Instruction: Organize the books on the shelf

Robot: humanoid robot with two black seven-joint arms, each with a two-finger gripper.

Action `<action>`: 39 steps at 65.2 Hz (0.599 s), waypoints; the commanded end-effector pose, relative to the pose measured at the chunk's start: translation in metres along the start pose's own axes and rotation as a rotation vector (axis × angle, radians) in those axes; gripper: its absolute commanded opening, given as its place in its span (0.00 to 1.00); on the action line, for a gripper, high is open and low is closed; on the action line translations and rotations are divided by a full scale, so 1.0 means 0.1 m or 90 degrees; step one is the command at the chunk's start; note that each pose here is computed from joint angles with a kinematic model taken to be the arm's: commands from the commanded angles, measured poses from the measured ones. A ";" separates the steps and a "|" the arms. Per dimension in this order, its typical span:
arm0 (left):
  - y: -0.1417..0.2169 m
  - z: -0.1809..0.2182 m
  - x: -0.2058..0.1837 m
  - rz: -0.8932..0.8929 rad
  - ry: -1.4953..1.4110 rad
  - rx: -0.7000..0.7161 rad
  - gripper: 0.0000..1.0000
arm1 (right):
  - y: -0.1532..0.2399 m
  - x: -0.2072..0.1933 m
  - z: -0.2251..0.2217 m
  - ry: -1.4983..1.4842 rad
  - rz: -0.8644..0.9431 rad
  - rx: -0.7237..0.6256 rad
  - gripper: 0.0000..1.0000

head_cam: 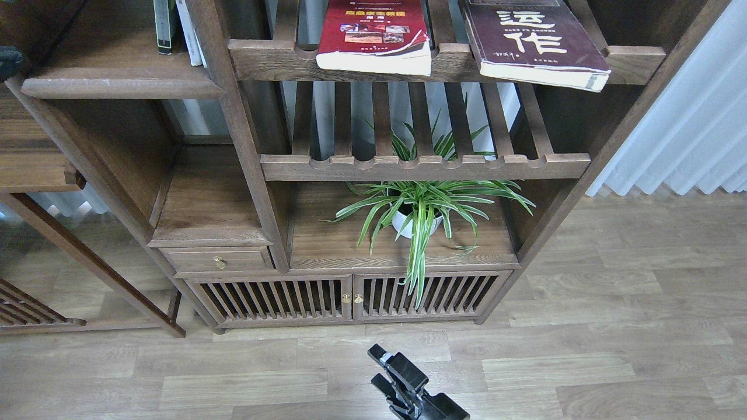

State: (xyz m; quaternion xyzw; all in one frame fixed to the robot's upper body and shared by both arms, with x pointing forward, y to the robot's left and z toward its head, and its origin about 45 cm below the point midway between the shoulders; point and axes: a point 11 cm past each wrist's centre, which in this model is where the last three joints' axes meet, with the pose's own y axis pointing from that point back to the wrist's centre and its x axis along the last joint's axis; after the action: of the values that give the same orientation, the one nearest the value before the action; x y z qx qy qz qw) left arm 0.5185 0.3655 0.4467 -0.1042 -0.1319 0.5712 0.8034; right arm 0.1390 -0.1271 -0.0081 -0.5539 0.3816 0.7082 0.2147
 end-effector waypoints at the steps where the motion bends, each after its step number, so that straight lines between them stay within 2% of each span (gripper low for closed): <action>1: 0.01 -0.05 0.02 0.012 0.008 -0.010 0.03 | 0.00 0.00 -0.03 -0.001 0.000 0.013 0.98; 16: -0.06 -0.21 -0.19 0.005 0.043 -0.039 0.05 | 0.00 0.00 -0.04 -0.004 0.000 0.023 0.98; 24: -0.08 -0.42 -0.32 0.014 0.071 -0.045 0.04 | 0.00 -0.01 -0.05 -0.005 -0.001 0.029 0.98; 39: 0.01 -0.68 -0.35 0.048 0.127 -0.033 0.03 | 0.00 -0.01 -0.05 -0.006 -0.001 0.030 0.98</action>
State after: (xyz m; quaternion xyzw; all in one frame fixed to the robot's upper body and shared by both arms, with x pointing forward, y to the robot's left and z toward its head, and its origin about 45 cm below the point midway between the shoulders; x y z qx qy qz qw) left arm 0.5298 0.3293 0.3915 -0.1654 -0.0885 0.5734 0.7975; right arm 0.1424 -0.1310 -0.0079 -0.5462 0.3961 0.7013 0.2300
